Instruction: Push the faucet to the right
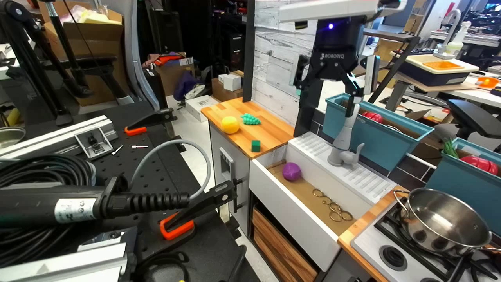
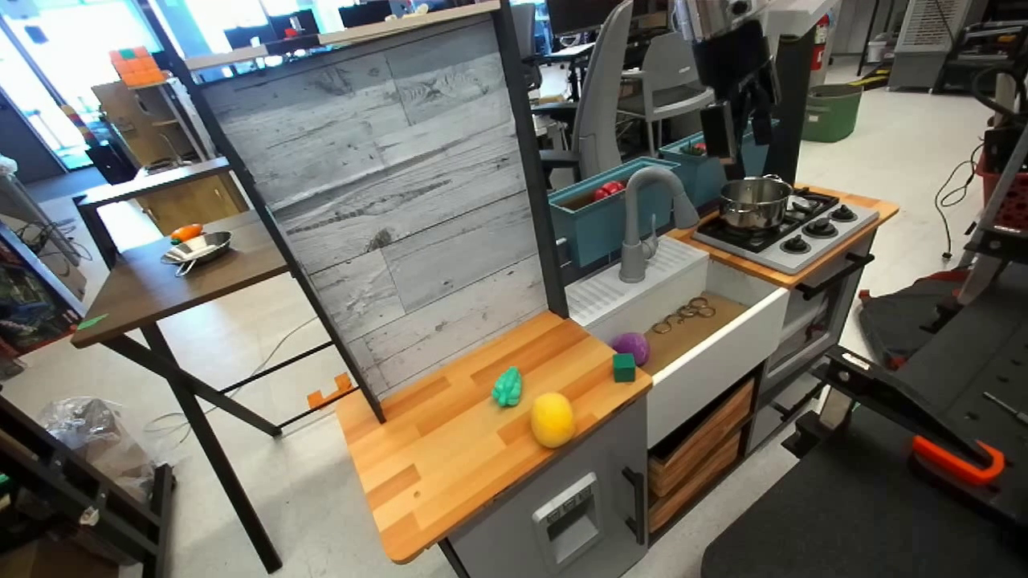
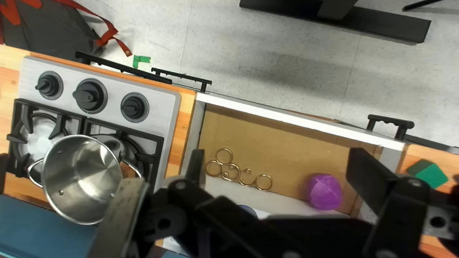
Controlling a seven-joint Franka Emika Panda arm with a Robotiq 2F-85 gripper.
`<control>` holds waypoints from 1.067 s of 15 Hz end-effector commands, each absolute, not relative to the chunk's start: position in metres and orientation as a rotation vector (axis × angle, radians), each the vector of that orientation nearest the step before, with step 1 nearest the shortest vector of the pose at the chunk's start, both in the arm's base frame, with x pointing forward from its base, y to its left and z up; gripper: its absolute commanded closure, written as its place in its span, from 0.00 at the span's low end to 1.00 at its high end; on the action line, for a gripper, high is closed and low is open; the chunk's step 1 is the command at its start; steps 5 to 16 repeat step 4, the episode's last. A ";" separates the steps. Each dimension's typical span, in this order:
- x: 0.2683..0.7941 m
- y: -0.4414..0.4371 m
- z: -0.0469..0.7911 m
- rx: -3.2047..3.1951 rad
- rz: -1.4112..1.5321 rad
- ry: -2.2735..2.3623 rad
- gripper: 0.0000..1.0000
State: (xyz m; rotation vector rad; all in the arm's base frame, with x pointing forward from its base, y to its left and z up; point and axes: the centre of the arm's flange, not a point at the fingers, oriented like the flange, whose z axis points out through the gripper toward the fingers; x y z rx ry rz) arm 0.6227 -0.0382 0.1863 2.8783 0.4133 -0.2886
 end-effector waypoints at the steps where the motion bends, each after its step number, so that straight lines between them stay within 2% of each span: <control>1: 0.613 -0.033 0.199 2.883 -0.272 0.408 0.00; 16: 0.607 -0.030 0.209 2.881 -0.262 0.402 0.00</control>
